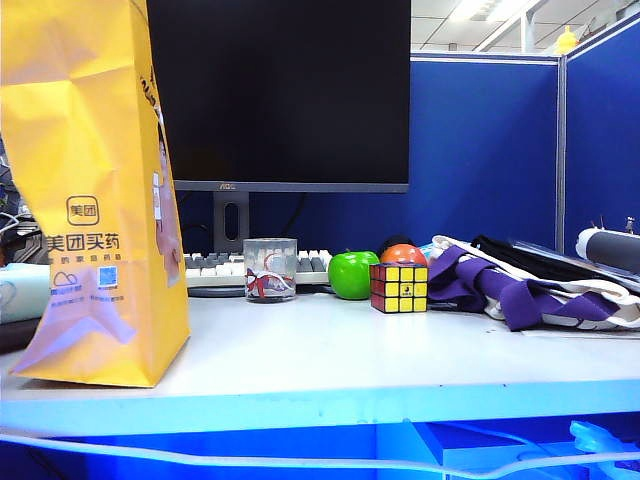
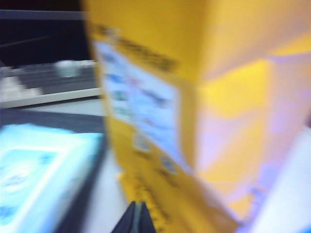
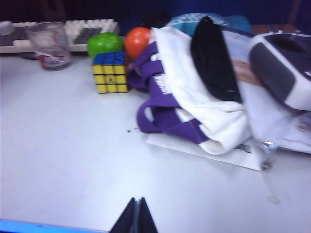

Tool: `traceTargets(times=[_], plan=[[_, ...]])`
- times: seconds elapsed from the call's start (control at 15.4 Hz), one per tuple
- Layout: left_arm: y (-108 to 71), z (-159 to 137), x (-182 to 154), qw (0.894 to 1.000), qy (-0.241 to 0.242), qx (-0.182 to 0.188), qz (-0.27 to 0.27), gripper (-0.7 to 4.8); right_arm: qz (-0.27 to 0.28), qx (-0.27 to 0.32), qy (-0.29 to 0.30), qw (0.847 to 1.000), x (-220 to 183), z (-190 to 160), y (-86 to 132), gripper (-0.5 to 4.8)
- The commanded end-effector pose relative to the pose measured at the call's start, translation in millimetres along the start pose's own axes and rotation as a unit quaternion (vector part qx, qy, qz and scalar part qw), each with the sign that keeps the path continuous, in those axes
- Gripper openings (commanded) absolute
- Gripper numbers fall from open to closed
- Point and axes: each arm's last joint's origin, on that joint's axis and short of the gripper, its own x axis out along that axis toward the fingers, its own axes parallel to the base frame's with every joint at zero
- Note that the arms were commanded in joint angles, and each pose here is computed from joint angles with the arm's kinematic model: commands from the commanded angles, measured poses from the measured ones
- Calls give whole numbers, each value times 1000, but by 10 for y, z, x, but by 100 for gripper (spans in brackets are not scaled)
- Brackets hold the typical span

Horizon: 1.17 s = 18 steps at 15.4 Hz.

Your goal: Pick up the Rubik's Cube and throw it into the yellow paper bag.

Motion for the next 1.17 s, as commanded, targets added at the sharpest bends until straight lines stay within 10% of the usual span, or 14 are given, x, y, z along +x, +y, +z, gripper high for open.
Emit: traceTargets(times=[0.07, 0.72, 1.04, 1.17], plan=[[-9, 16, -2, 1000, -4, 4, -11, -4, 13, 1, -4, 1000, 0, 10, 8, -6], [-39, 525, -85, 994, -95, -42, -15, -2, 61, 42, -17, 997, -3, 41, 36, -4], [67, 1243, 218, 998, -44, 2, -40, 0, 97, 62, -124, 986, -48, 282, 63, 30], [135, 1559, 425, 997, -9, 18, -68, 88, 80, 67, -141, 985, -91, 394, 63, 101]])
